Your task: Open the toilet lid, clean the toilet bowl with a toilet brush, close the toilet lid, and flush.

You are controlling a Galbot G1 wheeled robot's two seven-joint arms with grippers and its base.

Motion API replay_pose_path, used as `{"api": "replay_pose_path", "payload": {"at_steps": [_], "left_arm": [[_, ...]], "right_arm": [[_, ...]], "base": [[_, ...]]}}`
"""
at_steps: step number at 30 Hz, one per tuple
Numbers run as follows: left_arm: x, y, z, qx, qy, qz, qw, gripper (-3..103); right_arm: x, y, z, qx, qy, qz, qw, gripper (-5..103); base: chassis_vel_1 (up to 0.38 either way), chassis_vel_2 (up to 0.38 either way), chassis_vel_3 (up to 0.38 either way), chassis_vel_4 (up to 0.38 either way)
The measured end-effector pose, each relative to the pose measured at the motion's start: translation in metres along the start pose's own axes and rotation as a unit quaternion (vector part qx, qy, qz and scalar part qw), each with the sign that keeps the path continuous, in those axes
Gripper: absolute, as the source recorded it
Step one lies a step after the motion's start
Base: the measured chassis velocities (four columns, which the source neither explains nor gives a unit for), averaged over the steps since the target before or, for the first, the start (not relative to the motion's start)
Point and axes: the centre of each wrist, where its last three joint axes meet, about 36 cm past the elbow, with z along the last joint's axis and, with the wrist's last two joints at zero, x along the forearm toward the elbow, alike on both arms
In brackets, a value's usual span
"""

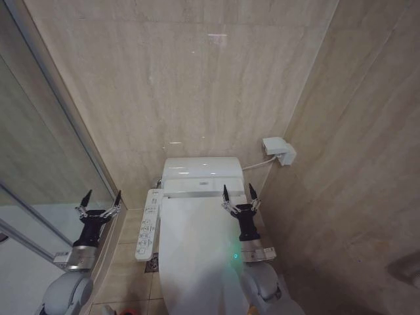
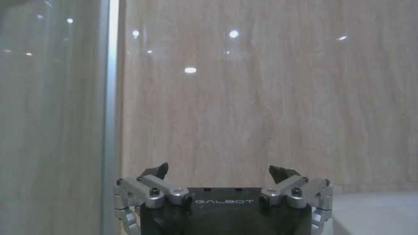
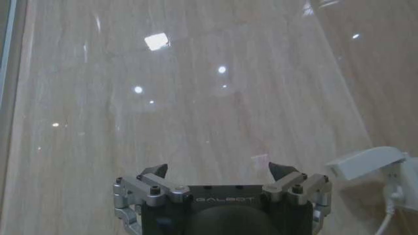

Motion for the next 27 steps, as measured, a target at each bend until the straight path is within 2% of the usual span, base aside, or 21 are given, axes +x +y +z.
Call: {"api": "replay_pose_path", "payload": {"at_steps": [1,8,10,11,15,19,25,27], "left_arm": [[0.000,0.000,0.000,0.000,0.000,0.000,1.0000,100],[-0.070,0.022,0.012,0.015,-0.020,0.052,0.9983,100],[-0.099,0.031,0.021,0.009,-0.026,0.075,0.9968,100],[-0.099,0.031,0.021,0.009,-0.026,0.075,0.9968,100],[-0.140,0.049,0.055,-0.017,-0.012,0.119,0.9927,100],[-0.157,0.050,0.070,-0.021,0.003,0.131,0.9912,100],[-0.166,0.045,0.085,-0.022,0.020,0.142,0.9894,98],[-0.169,0.048,0.091,-0.035,0.031,0.153,0.9872,94]], "right_arm": [[0.000,0.000,0.000,0.000,0.000,0.000,1.000,100],[0.001,0.002,0.000,-0.004,-0.004,0.005,1.000,100],[0.002,0.003,0.000,-0.003,-0.006,0.003,1.000,100],[0.002,0.003,0.000,-0.003,-0.006,0.003,1.000,100],[0.004,0.003,0.001,-0.002,-0.005,0.005,1.000,100],[0.004,0.001,0.001,-0.001,-0.005,0.008,1.000,100],[0.002,-0.004,-0.004,0.004,-0.013,0.004,1.000,100],[0.002,-0.004,-0.008,0.003,-0.020,-0.001,1.000,100]], "base": [[0.067,-0.065,-0.044,0.053],[0.011,-0.015,-0.016,0.005],[0.000,0.000,0.000,0.000],[0.000,0.000,0.000,0.000],[0.000,0.000,0.000,0.000],[0.000,0.000,0.000,0.000],[0.000,0.000,0.000,0.000],[0.000,0.000,0.000,0.000]]}}
